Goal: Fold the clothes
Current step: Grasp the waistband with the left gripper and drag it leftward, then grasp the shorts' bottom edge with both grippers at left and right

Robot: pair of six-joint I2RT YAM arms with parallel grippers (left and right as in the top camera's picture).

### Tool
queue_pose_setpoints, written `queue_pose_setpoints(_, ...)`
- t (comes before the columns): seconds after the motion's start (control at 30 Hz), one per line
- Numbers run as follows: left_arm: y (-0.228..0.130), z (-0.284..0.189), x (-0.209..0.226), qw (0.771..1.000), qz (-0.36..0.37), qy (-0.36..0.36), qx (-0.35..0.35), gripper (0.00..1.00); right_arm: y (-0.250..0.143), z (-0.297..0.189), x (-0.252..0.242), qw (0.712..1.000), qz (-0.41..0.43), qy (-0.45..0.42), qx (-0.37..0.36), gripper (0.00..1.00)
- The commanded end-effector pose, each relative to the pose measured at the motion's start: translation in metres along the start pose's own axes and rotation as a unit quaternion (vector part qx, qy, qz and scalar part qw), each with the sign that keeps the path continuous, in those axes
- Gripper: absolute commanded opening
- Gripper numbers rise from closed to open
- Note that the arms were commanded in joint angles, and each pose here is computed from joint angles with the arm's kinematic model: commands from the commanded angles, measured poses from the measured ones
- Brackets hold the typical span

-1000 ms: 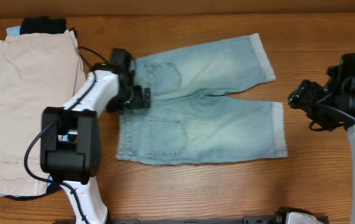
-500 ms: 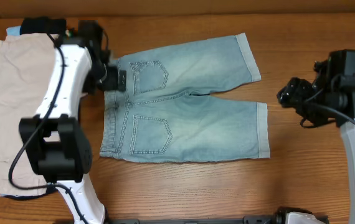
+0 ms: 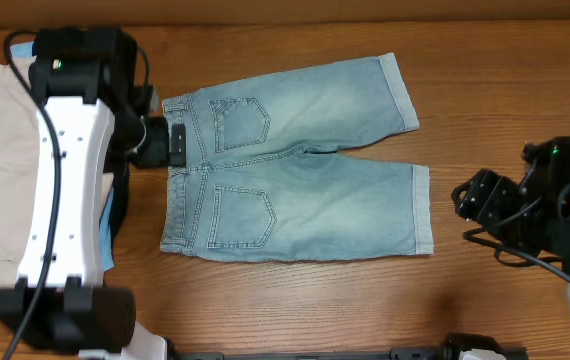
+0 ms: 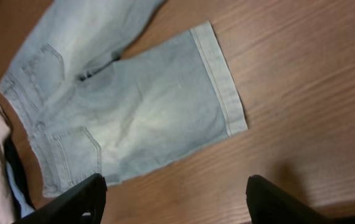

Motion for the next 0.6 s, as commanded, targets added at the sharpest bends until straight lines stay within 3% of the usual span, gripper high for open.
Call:
queue_pose_setpoints(0.0, -0.031, -0.007, -0.007, 0.998, -0.058, -0.014, -0.027, 1.00, -0.009, 0.016, -0.012, 0.999, 0.011, -0.023, 0.023, 0.79)
queue_pose_setpoints(0.2, -0.070, 0.037, -0.016, 0.983, -0.164, -0.048, -0.067, 1.00, -0.017, 0.060, -0.036, 0.995, 0.059, -0.062, 0.045, 0.83)
queue_pose_setpoints(0.33, -0.085, 0.083, -0.015, 0.956, -0.277, -0.057, -0.074, 1.00, -0.021, 0.088, -0.046, 0.992, 0.098, -0.068, 0.048, 0.82)
queue_pose_setpoints(0.4, -0.090, 0.107, -0.014, 0.941, -0.328, -0.056, -0.063, 0.82, -0.021, 0.100, -0.049, 0.991, 0.110, -0.066, 0.045, 0.81)
queue_pose_setpoints(0.57, -0.107, 0.164, -0.008, 0.892, -0.449, -0.032, -0.030, 0.68, -0.021, 0.118, -0.054, 0.990, 0.121, -0.063, 0.040, 0.75)
Point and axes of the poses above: each gripper's point midway between its finger pads, its own z axis out along the fingers, its own x axis along the line the jaws close on, y = z × x, the point moved 2 cm from there along -z, back along the fingers, and after that the axes turned 10 degrees about z, right-handed, at the moved point
